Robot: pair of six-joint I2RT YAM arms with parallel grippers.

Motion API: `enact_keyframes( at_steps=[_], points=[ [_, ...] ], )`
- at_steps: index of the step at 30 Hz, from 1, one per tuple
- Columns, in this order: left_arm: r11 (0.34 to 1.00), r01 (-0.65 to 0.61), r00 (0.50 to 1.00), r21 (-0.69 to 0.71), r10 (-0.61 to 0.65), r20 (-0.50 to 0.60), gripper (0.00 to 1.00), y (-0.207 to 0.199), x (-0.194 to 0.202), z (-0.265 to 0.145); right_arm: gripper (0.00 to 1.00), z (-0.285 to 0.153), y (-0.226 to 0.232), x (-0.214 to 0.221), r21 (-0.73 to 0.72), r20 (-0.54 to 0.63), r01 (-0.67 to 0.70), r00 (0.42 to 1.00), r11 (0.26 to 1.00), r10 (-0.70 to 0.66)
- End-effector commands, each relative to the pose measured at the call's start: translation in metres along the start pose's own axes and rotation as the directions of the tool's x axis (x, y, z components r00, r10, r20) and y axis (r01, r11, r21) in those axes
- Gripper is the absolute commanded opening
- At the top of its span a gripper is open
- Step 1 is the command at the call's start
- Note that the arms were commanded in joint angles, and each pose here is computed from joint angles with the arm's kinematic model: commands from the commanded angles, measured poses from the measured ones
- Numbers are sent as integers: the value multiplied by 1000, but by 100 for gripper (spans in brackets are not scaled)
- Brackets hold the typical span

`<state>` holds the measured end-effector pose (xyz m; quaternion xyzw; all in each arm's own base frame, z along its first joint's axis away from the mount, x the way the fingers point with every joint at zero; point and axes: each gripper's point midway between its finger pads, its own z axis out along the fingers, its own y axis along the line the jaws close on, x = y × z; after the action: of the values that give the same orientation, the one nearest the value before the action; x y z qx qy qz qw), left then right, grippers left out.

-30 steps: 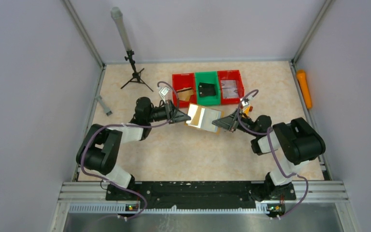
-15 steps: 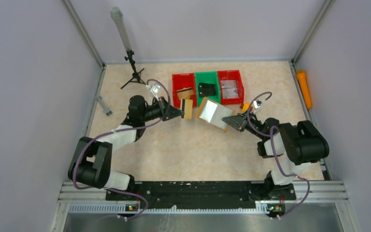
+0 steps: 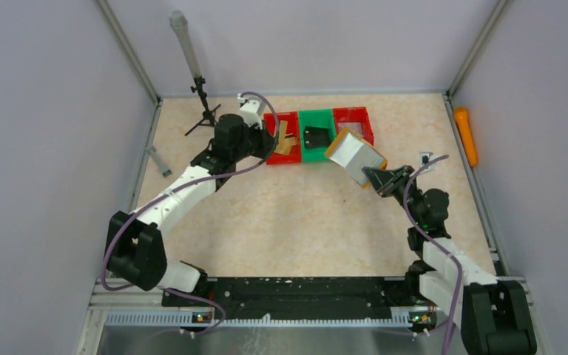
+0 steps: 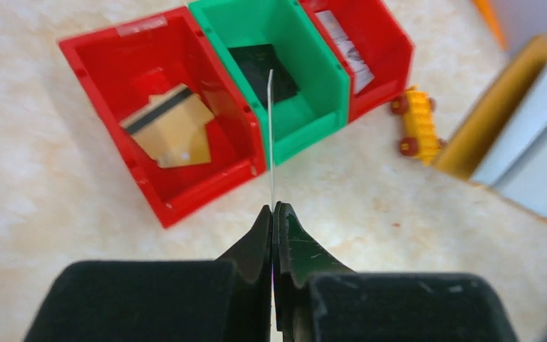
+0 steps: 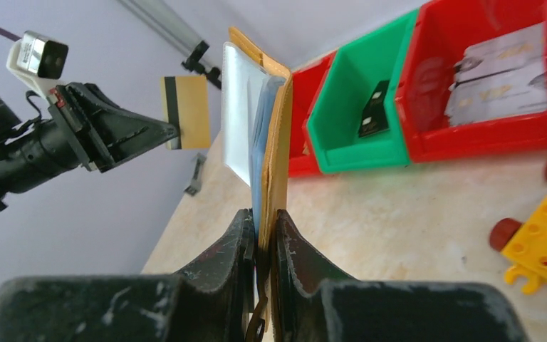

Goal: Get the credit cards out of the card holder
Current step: Remove the credit card from the card holder, then place the credit card in the storage box.

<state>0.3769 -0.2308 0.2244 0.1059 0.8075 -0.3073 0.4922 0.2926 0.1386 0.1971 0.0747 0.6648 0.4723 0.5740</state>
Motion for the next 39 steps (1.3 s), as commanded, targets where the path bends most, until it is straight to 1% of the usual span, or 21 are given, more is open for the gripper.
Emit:
enact_keyframes(
  at_steps=[1,3,4,6,7,9,10,11,12,13,14,17,20,22,24,26,29,30,33,39],
  points=[
    [895,-404,913,-187,407,-23,0,25,-19,12,0,-15,-31,-13,181,79,97,991,979,-113],
    [802,-537,833,-262,553,-16,0,30,-34,18,0,-18,-31,-16,190,96,107,987,976,-127],
    [763,-590,795,-263,607,-21,0,30,-37,21,0,-18,-31,-16,189,102,109,986,976,-130],
    [645,-750,656,-147,754,-39,0,21,-27,34,0,-19,-30,-16,180,104,112,986,977,-132],
    [603,-784,614,-145,788,-43,0,21,-28,39,0,-18,-28,-15,172,103,112,986,979,-131],
    [574,-796,594,-193,802,-59,0,29,-34,46,0,-17,-27,-14,156,99,111,987,981,-128],
    [555,-811,574,-185,816,-68,0,30,-33,50,0,-16,-27,-12,150,95,110,988,982,-125],
    [520,-839,536,-158,840,-81,0,31,-29,55,0,-16,-26,-11,144,89,110,988,983,-124],
    [473,-871,487,-135,867,-105,0,33,-24,59,0,-15,-25,-11,137,88,110,989,984,-123],
    [427,-893,445,-145,885,-138,0,38,-23,63,0,-15,-25,-10,133,87,107,989,985,-119],
    [392,-905,418,-165,892,-174,0,45,-21,69,0,-15,-24,-9,126,84,107,989,986,-119],
    [327,-925,369,-193,896,-249,0,58,-24,82,0,-14,-23,-8,113,83,105,990,988,-115],
    [270,-952,297,-142,925,-236,0,56,-18,95,0,-15,-22,-8,111,83,103,990,988,-113],
    [240,-962,266,-130,933,-244,0,58,-16,102,0,-14,-21,-8,104,83,104,990,989,-113],
    [208,-972,230,-106,933,-276,0,65,-11,109,0,-14,-21,-7,102,82,102,991,990,-110],
    [191,-978,207,-84,933,-293,0,70,-4,115,0,-14,-21,-7,101,83,99,991,990,-108],
    [127,-992,129,-23,953,-274,0,75,9,121,0,-14,-22,-6,102,82,97,991,990,-105],
    [117,-993,118,-20,954,-274,0,79,11,123,0,-14,-22,-7,103,83,96,991,990,-105],
    [123,-992,114,10,943,-313,0,93,14,127,0,-13,-23,-6,104,80,91,992,990,-100],
    [45,-998,24,46,927,-374,0,114,23,133,0,-12,-25,-5,107,75,84,993,991,-92]
  ],
)
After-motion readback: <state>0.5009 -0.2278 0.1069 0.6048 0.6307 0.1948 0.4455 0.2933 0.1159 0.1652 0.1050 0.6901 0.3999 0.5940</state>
